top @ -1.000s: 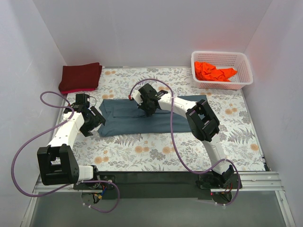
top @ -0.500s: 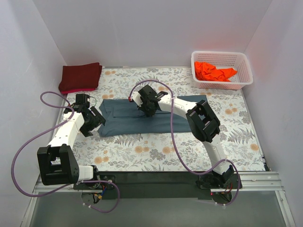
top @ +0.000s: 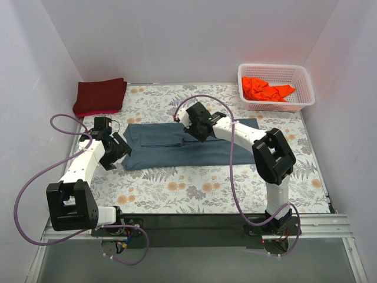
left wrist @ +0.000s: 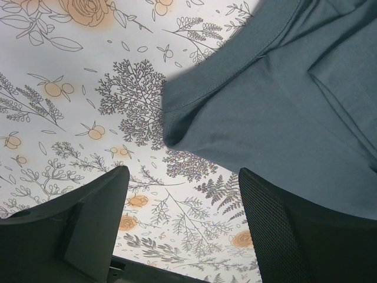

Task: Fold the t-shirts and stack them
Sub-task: Fold the tshirt

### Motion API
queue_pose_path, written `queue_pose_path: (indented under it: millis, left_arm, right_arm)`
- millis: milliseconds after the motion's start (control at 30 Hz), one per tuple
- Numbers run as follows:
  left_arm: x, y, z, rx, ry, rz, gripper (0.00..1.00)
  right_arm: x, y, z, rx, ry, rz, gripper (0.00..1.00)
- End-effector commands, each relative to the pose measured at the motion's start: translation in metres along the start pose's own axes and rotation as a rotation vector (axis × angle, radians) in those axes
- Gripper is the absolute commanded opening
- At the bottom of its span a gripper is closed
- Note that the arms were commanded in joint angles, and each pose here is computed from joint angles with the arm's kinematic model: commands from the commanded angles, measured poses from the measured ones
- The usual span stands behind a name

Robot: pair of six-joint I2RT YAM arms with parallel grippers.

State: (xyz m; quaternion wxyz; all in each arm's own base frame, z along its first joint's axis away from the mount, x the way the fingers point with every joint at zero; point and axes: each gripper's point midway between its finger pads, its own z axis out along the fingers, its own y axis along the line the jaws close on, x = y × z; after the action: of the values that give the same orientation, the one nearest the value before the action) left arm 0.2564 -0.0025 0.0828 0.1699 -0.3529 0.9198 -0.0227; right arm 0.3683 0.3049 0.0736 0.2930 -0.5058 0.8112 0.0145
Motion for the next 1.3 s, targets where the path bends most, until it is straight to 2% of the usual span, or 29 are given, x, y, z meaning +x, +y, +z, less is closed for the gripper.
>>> queue_pose_path:
  millis: [0, 167, 200, 233, 300, 567, 700, 900, 1100, 1167, 1233, 1267]
  left_arm:
    - [0.0, -0.007, -0.005, 0.049, -0.018, -0.003, 0.74]
    - [-0.001, -0.012, -0.003, 0.063, -0.015, -0.005, 0.74]
    - [0.0, -0.013, -0.003, 0.067, -0.011, -0.009, 0.74]
    - [0.002, -0.019, -0.001, 0.085, -0.001, -0.009, 0.74]
    - [0.002, -0.021, 0.003, 0.086, 0.002, -0.011, 0.74]
    - [0.017, -0.04, 0.029, 0.068, 0.05, 0.02, 0.58]
    - [0.022, -0.036, 0.047, 0.02, 0.071, 0.021, 0.48]
    - [0.025, -0.015, 0.081, -0.137, 0.11, 0.038, 0.27]
    - [0.002, -0.02, 0.111, -0.233, 0.131, 0.036, 0.25]
    - [-0.016, -0.03, 0.121, -0.247, 0.121, 0.034, 0.25]
    - [-0.032, -0.039, 0.128, -0.254, 0.106, 0.037, 0.25]
    - [-0.053, -0.056, 0.125, -0.229, 0.077, 0.036, 0.25]
  right_arm:
    - [0.038, -0.042, -0.012, 0.109, 0.06, 0.1, 0.32]
    - [0.083, -0.07, -0.017, 0.164, 0.12, 0.279, 0.31]
    - [0.098, -0.076, -0.02, 0.175, 0.14, 0.326, 0.31]
    - [0.112, -0.083, -0.033, 0.196, 0.129, 0.455, 0.31]
    - [0.131, -0.083, -0.035, 0.198, 0.156, 0.503, 0.31]
    - [0.203, -0.072, -0.071, 0.228, 0.179, 0.908, 0.3]
    - [0.234, -0.058, -0.075, 0.201, 0.211, 1.044, 0.3]
    - [0.273, -0.019, -0.079, 0.149, 0.367, 1.129, 0.29]
    - [0.294, 0.03, -0.091, 0.043, 0.487, 1.163, 0.3]
    - [0.288, 0.047, -0.095, -0.033, 0.49, 1.136, 0.3]
    - [0.288, 0.068, -0.103, -0.087, 0.548, 1.098, 0.3]
    - [0.282, 0.082, -0.106, -0.129, 0.563, 1.037, 0.3]
